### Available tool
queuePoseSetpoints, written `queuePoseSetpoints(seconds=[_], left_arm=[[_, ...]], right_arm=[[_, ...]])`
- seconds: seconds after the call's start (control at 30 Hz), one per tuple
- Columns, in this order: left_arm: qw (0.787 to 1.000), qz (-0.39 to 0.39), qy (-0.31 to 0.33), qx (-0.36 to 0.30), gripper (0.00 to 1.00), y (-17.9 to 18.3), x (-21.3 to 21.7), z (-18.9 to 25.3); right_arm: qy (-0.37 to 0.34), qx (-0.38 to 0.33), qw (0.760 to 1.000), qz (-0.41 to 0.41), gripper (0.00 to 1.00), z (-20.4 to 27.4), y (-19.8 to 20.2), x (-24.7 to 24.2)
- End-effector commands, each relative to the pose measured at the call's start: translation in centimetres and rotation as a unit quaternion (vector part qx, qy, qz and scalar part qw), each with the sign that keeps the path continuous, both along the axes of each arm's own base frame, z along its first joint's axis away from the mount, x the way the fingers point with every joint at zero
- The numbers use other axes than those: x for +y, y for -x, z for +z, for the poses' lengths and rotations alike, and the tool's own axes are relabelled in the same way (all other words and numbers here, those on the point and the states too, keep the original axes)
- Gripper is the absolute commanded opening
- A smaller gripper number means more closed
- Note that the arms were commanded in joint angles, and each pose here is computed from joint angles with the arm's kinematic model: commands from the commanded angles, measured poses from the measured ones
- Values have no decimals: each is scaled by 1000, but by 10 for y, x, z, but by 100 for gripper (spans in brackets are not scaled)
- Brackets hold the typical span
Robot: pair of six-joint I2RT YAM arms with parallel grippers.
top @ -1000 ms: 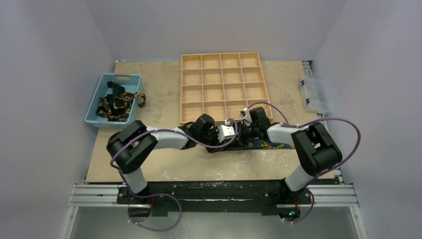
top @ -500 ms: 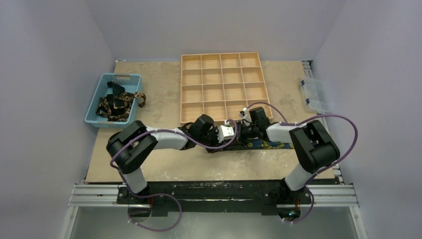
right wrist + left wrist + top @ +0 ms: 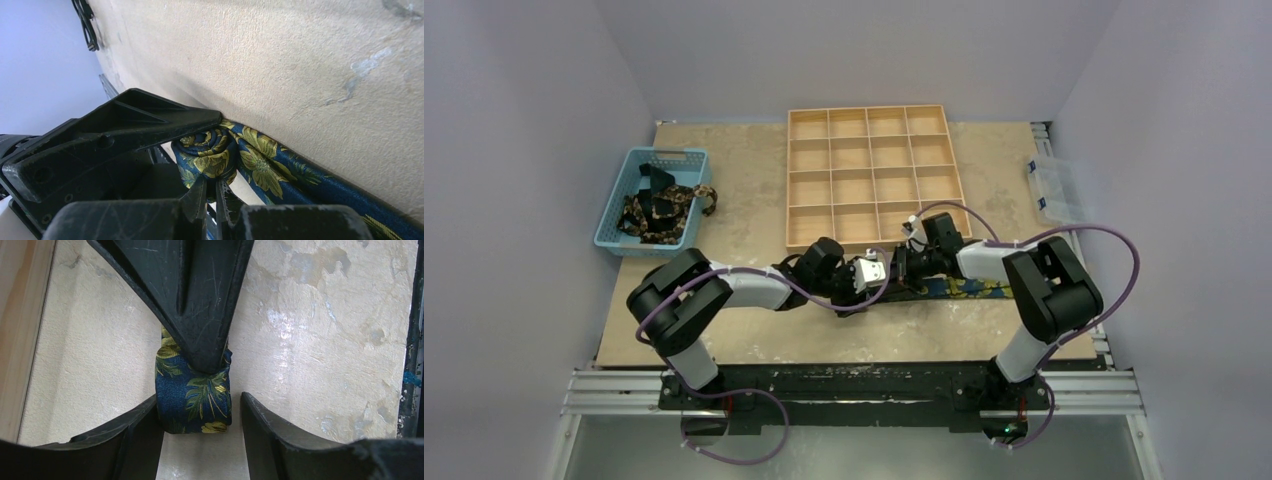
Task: Roll the ties
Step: Roll the tie at the center of the board.
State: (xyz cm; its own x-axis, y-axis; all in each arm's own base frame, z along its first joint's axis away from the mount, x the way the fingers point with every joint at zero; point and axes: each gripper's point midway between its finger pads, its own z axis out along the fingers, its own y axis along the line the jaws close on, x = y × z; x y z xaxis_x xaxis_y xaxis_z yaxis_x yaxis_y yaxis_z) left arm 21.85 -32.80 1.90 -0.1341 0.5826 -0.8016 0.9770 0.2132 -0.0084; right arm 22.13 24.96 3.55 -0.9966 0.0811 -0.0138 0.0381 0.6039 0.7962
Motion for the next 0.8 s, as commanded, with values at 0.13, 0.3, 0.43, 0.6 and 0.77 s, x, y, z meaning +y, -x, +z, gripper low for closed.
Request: queuePoseSetpoints(seconds=[0.13,0.3,0.43,0.6,0.77], left_arm=[[999,-24,29,-35,55,-6,-11,20],[998,-18,42,-44,56,-14,-18,25],[997,-9,59,-45,56,-17,-22,28],[997,-12,69,-39,57,-19,-29,27],[997,-23,69,-30,53,-18,-34,15]], right_arm=[[128,78,988,-27,0,-52,17,-36],[150,84,985,-27,0,-59,18,-43],[169,85,981,-27,0,-61,18,-49],[180,88,979,-28,0,-64,19,-53],[185,88,978,-27,0,-65,17,-54]])
